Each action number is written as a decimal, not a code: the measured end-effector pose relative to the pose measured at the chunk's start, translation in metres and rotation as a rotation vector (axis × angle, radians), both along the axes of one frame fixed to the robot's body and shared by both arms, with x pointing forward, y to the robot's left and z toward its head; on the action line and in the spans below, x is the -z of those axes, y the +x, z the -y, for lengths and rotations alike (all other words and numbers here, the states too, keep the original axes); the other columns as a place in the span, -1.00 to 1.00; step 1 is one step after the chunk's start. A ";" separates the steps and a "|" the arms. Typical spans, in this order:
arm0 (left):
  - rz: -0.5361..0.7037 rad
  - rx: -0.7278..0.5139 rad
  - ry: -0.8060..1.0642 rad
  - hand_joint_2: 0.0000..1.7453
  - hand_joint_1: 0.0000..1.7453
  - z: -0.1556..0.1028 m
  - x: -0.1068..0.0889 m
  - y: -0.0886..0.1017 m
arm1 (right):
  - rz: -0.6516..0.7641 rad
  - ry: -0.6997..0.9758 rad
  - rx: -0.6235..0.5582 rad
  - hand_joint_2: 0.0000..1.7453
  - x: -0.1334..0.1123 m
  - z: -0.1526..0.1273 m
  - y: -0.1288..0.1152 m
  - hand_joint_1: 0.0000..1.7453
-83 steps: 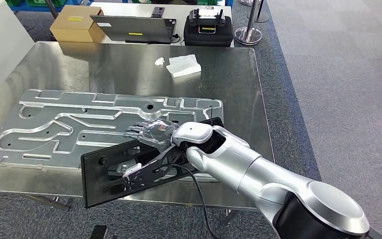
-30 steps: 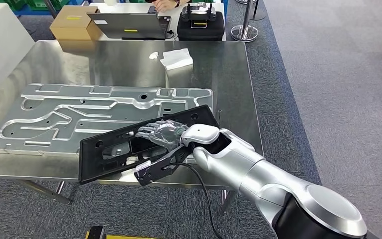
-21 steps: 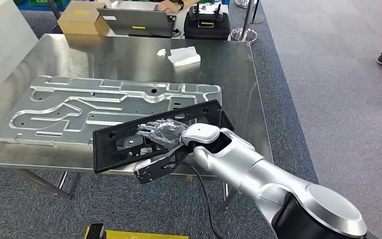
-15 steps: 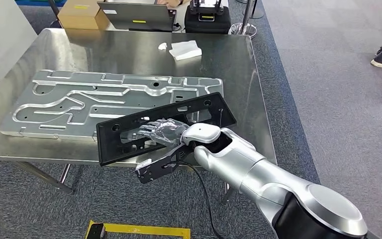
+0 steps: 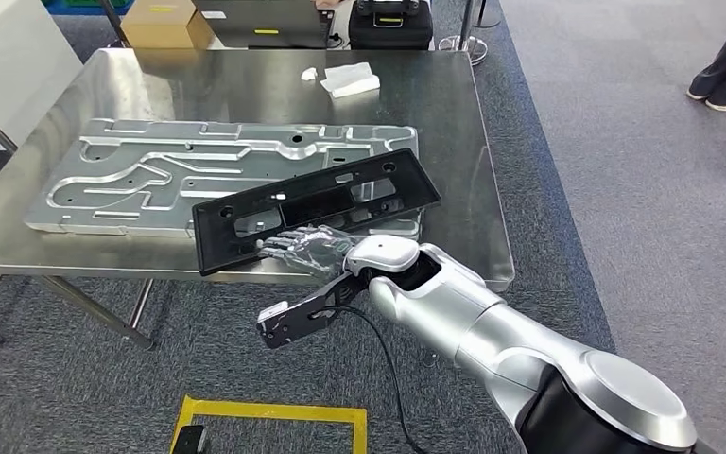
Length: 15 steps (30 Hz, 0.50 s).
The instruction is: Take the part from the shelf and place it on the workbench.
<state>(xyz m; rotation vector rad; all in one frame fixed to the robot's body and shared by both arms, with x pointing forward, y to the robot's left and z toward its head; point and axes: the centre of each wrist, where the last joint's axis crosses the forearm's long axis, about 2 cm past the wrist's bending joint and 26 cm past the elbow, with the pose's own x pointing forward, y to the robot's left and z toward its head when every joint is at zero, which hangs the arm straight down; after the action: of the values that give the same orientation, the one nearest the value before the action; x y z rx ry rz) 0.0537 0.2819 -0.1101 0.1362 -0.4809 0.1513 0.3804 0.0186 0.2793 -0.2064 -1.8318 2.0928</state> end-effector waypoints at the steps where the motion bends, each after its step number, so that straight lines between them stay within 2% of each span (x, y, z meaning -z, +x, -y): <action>1: 0.001 0.000 0.000 -1.00 -1.00 0.000 0.000 0.001 | 0.000 0.001 0.000 1.00 0.000 0.000 0.000 -1.00; 9: 0.013 0.001 0.003 -1.00 -1.00 0.001 0.000 0.003 | -0.031 0.045 0.001 1.00 0.001 0.004 0.003 -1.00; 12: 0.012 0.000 0.008 -1.00 -1.00 0.001 0.000 0.002 | -0.089 0.162 -0.019 1.00 -0.002 0.006 0.007 -1.00; 15: 0.012 -0.004 0.010 -1.00 -1.00 0.003 0.000 0.002 | -0.178 0.363 -0.064 1.00 -0.005 0.011 0.011 -1.00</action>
<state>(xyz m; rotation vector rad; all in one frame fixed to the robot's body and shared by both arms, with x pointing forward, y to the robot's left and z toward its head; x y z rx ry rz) 0.0558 0.2786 -0.1097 0.1460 -0.4932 0.1541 0.3911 0.0078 0.2847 0.1277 -2.0844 1.7134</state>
